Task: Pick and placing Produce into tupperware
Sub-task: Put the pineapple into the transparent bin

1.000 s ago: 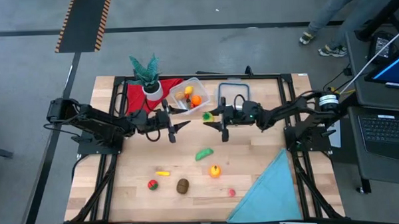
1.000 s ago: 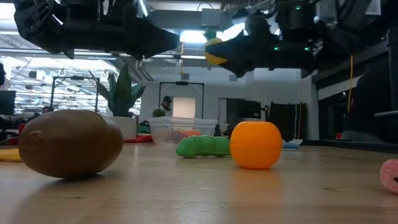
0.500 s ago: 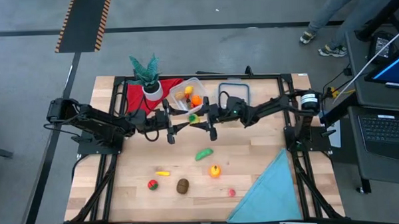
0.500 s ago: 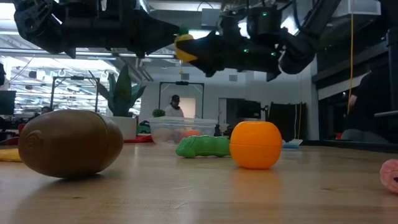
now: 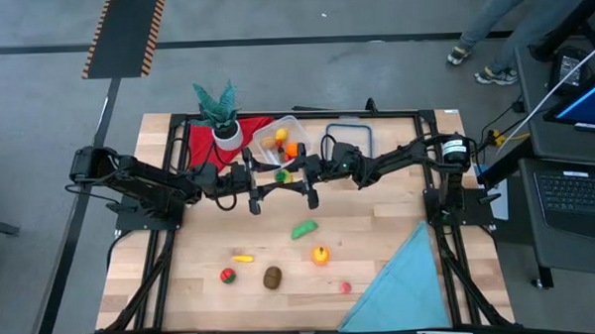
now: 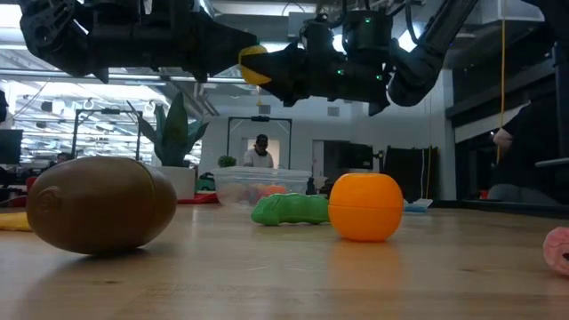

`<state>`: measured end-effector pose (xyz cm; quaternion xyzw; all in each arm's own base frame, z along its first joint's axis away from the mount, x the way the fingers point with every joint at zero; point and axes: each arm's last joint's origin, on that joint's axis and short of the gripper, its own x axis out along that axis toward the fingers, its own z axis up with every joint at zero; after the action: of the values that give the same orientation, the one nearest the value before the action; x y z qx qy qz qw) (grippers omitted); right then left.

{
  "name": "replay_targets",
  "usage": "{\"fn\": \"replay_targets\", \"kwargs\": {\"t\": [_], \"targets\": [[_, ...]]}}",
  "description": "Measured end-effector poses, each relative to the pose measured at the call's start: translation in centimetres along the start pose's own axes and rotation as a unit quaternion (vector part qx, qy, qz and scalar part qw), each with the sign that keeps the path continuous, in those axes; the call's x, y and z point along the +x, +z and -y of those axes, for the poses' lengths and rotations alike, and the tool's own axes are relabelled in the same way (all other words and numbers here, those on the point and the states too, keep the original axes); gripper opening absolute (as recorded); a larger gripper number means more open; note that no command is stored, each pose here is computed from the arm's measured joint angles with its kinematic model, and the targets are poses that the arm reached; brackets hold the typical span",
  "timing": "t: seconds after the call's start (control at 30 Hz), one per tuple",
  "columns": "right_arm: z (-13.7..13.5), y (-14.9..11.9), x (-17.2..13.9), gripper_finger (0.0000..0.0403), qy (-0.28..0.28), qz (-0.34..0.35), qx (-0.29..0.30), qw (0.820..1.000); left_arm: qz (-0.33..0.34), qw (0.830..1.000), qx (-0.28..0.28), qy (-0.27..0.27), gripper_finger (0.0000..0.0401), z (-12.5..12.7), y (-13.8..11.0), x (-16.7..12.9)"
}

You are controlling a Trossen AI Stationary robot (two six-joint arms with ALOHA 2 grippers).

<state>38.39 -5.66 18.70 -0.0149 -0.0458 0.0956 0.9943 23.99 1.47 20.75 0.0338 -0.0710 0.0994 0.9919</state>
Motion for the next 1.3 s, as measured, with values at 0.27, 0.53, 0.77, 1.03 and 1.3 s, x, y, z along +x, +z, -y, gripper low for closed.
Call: {"fn": "replay_targets", "kwargs": {"t": [0.27, 0.53, 0.77, 1.03, 1.3], "targets": [[0.0, 0.0, 0.0, 0.0176, 0.0, 0.001, -0.002, 1.0, -0.003, 1.0, -0.011, 0.0, 0.0188, 0.0, 0.1, 0.2], [0.0, -0.1, 0.0, 0.0175, 0.0, -0.002, 0.0, 1.0, -0.031, 1.0, 0.002, -0.001, 0.0162, 0.2, 0.9, 1.5], [0.0, -0.1, 0.0, 0.0175, 0.0, -0.004, 0.0, 1.0, -0.032, 0.999, 0.007, -0.002, 0.0142, 0.2, 0.8, 1.5], [0.0, -0.2, 0.0, 0.0175, 0.0, -0.007, 0.001, 1.0, -0.041, 0.999, 0.008, -0.002, 0.012, 0.2, 0.7, 1.5], [0.0, -0.2, 0.0, 0.0175, -0.001, -0.005, 0.0, 1.0, -0.048, 0.999, 0.01, -0.001, 0.0096, 0.2, 0.6, 1.5]]}}
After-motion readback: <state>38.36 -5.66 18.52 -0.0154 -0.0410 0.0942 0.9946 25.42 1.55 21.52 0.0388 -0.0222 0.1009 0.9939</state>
